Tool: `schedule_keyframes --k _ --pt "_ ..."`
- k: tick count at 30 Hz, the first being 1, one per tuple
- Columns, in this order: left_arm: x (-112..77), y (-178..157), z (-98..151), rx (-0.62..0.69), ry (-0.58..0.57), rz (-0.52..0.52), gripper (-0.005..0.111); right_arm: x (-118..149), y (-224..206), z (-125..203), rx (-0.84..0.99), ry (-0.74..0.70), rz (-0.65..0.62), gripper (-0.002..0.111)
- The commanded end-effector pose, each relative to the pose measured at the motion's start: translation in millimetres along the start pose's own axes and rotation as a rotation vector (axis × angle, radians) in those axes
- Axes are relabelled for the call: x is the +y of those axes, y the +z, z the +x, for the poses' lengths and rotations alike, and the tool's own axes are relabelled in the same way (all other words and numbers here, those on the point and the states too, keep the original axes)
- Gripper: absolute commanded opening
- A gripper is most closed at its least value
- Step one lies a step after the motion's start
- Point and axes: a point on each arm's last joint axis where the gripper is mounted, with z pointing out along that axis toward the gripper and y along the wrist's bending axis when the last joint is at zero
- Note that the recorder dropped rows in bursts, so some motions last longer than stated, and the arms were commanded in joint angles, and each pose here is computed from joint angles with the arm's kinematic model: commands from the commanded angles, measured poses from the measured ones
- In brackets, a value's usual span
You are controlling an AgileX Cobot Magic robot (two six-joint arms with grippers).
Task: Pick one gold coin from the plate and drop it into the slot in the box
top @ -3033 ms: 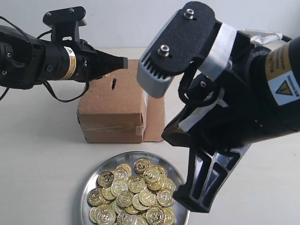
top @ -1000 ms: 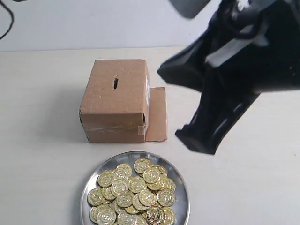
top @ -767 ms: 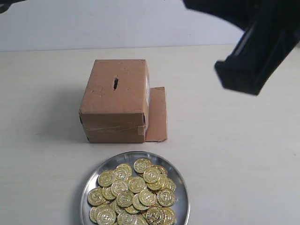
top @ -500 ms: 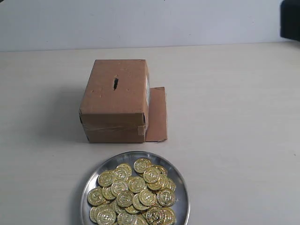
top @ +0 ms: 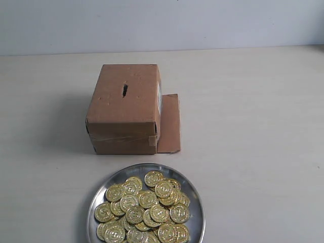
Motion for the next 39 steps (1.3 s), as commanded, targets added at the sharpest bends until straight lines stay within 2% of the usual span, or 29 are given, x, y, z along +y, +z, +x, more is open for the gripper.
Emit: schedule_keyframes --k 1,10,14,17,24,28,33,39 --pt "0.4 -1 8 0.021 -0.006 0.005 0.0 -4 -7 4 0.008 0.032 0.012 0.0" --pt "-1.1 -2 8 0.018 -0.002 0.017 0.0 -4 -7 4 0.009 0.034 0.013 0.0" --pt "-5.2 -12 3 -0.03 0.006 0.045 0.0 -5 -10 4 0.0 0.04 0.017 0.0" --pt "-5.3 -23 -2 -0.08 0.019 0.034 0.0 -11 -19 5 -0.026 0.132 0.036 0.0" --pt "3.9 -48 -12 -0.227 0.065 -0.178 0.0 -37 -40 13 -0.029 0.253 0.299 0.0" --pt "2.8 -62 -15 -0.307 0.101 -0.276 0.0 -46 -56 17 -0.047 0.292 0.45 0.0" --pt "-8.7 -81 -17 -0.407 0.151 -0.297 0.0 -48 -89 21 -0.119 0.327 0.639 0.0" --pt "-17.2 -92 -17 -0.466 0.18 -0.286 0.0 -32 -132 26 -0.246 0.339 0.838 0.0"
